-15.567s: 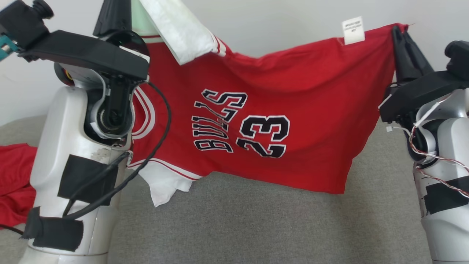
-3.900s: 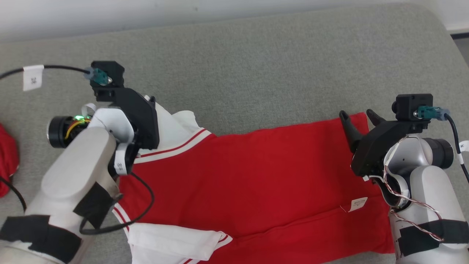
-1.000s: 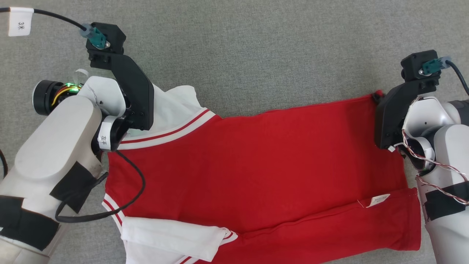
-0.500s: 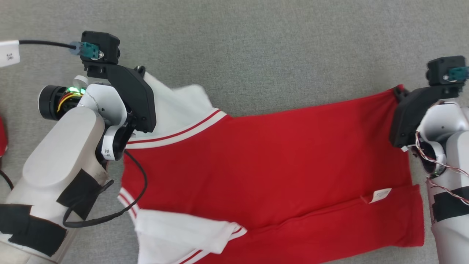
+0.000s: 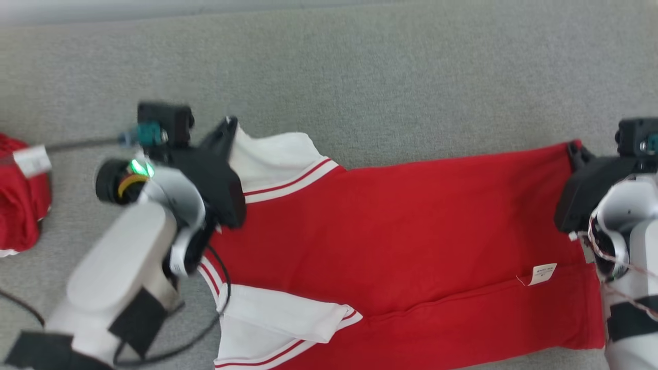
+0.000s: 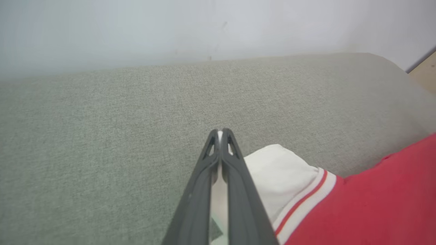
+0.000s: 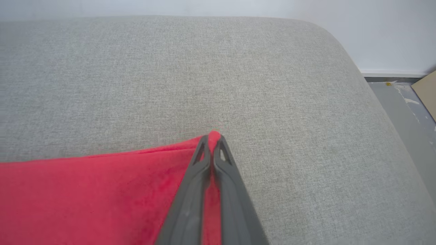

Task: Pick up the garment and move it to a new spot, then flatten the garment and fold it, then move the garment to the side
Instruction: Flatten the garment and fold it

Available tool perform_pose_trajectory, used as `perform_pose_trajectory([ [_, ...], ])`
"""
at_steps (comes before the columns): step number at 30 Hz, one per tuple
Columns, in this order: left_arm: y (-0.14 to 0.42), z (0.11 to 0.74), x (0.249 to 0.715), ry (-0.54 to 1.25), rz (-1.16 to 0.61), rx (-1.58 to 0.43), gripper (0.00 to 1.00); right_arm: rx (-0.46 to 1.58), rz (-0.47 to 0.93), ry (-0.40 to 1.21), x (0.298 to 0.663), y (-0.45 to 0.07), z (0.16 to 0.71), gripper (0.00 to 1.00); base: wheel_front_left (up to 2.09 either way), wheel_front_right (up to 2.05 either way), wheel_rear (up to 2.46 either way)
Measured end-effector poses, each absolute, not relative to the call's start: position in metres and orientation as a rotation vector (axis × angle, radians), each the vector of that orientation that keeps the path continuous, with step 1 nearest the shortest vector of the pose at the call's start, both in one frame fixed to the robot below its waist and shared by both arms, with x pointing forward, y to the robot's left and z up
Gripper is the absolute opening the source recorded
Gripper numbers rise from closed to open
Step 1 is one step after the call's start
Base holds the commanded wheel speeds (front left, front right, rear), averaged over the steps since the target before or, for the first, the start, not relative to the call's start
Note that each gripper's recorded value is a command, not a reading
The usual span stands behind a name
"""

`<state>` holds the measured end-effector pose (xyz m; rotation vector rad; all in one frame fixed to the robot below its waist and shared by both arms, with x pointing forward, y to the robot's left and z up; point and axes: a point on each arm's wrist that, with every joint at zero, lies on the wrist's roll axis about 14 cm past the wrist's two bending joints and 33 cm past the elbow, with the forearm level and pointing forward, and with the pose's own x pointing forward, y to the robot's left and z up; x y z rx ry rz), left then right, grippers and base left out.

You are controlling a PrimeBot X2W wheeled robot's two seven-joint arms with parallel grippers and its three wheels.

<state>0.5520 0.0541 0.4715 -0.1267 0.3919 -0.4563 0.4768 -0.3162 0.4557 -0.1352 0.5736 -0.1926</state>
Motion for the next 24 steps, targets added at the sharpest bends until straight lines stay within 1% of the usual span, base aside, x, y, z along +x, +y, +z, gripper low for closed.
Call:
perform_pose_trajectory([
  [7,0.054,0.48,0.493,0.329,-0.45,-0.237,0.0,-0.099,-0.181,0.527,0.449,-0.311,0.457,0.0,0.0,0.0,0.0],
  [16,0.058,0.467,0.404,0.438,-0.406,-0.413,0.0,-0.086,-0.186,0.544,0.408,-0.311,0.451,0.0,0.0,0.0,0.0],
  [24,0.069,0.457,0.365,0.502,-0.347,-0.47,0.0,-0.084,-0.189,0.537,0.391,-0.312,0.46,0.0,0.0,0.0,0.0],
])
